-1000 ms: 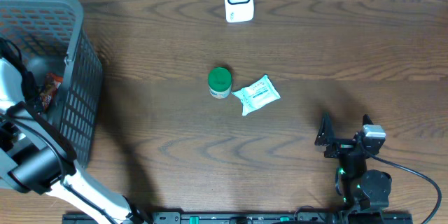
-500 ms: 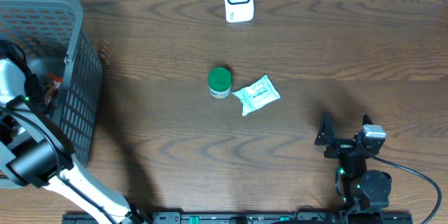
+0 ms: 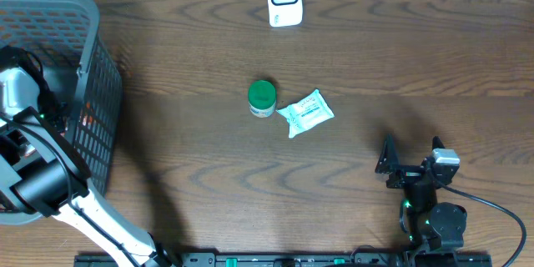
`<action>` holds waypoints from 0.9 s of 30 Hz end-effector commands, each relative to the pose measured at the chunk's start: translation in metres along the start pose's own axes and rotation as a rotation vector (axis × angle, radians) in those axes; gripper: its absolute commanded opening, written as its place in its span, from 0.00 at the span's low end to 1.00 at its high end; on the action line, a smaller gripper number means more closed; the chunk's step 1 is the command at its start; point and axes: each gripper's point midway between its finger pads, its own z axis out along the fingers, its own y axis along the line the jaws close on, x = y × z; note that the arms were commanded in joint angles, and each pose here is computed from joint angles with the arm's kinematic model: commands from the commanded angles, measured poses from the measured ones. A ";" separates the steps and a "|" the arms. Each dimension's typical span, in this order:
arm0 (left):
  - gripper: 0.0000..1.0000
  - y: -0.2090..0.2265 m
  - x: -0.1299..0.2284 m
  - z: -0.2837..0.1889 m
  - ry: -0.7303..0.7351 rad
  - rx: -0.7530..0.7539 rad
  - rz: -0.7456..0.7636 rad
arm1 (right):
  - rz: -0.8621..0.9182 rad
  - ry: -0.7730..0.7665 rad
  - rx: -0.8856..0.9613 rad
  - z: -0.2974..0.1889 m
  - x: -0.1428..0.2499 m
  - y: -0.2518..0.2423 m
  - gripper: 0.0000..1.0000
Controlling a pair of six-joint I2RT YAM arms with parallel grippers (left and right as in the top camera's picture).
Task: Scan the item barcode
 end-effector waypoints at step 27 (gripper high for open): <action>0.07 0.032 -0.057 -0.221 -0.107 0.477 0.083 | 0.012 0.001 0.000 0.000 0.001 0.001 0.99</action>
